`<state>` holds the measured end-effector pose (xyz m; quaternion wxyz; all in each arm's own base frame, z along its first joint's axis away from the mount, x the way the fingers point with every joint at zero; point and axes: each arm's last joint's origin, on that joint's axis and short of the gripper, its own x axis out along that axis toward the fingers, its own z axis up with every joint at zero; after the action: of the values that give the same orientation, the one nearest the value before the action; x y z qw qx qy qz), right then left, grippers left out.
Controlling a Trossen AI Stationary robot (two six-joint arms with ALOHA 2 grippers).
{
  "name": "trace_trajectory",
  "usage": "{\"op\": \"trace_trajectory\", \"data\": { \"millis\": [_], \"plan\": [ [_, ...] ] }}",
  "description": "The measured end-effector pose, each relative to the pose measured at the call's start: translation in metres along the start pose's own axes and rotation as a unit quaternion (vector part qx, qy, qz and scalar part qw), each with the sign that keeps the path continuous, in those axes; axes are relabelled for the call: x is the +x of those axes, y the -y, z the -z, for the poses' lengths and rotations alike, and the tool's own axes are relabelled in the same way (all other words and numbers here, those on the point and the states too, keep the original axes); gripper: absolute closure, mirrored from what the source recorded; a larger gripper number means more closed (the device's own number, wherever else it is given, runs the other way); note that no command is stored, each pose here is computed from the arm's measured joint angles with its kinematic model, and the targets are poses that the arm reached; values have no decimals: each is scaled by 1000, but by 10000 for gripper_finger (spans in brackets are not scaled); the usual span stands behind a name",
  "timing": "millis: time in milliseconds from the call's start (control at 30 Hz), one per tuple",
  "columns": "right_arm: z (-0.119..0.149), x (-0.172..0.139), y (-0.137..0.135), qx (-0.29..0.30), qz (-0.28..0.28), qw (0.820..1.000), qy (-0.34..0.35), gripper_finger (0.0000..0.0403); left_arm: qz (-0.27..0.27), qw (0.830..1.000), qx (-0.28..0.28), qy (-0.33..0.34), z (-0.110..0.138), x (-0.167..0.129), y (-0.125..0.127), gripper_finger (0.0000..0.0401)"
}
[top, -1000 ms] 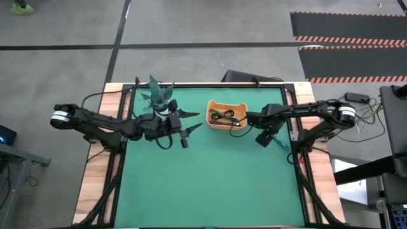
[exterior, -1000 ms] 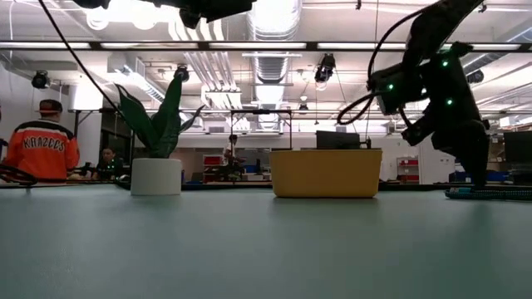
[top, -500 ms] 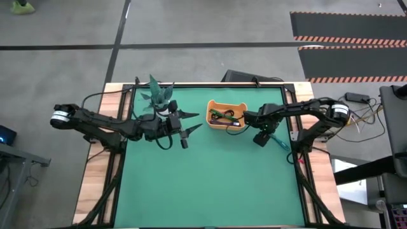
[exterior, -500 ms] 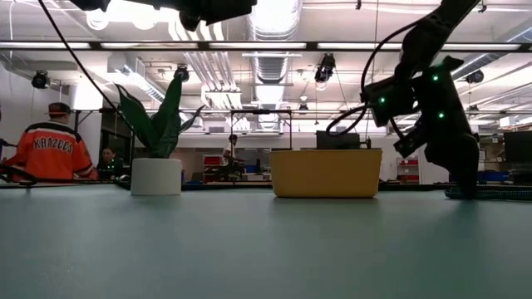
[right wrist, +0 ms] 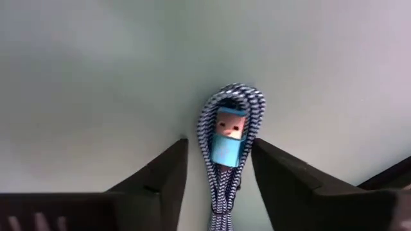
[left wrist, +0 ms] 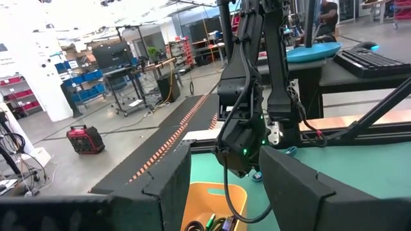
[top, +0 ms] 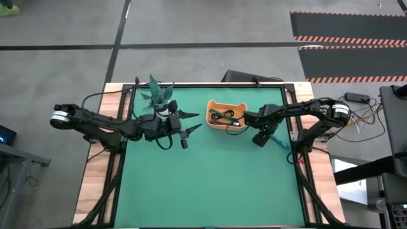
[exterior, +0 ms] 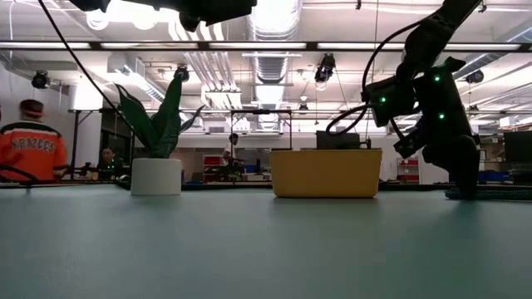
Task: Pick and place USB-C Cables
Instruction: Put the blue charger cable into the yellow bin
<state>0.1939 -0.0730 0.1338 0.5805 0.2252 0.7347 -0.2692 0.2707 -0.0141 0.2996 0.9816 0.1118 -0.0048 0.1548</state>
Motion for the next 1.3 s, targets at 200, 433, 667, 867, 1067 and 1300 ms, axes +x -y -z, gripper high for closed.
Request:
{"op": "trace_trajectory", "data": {
  "millis": [200,433,667,867,1067,1300],
  "plan": [
    [-1,0,-1,12,-14,1000,0,309,0,1000,0,0,0,0,0,230],
    [0,-2,-1,17,-23,1000,6,346,0,1000,0,0,0,0,0,230],
    [4,-13,2,19,-33,999,38,350,0,1000,-9,0,0,0,0,230],
    [20,-35,7,17,-74,994,72,350,0,1000,-12,0,0,0,0,230],
    [36,-60,8,-2,-150,977,152,350,2,1000,-24,0,0,0,0,230],
    [47,-88,8,-19,-207,937,280,352,3,999,-34,0,0,0,1,230]
  ]
}}
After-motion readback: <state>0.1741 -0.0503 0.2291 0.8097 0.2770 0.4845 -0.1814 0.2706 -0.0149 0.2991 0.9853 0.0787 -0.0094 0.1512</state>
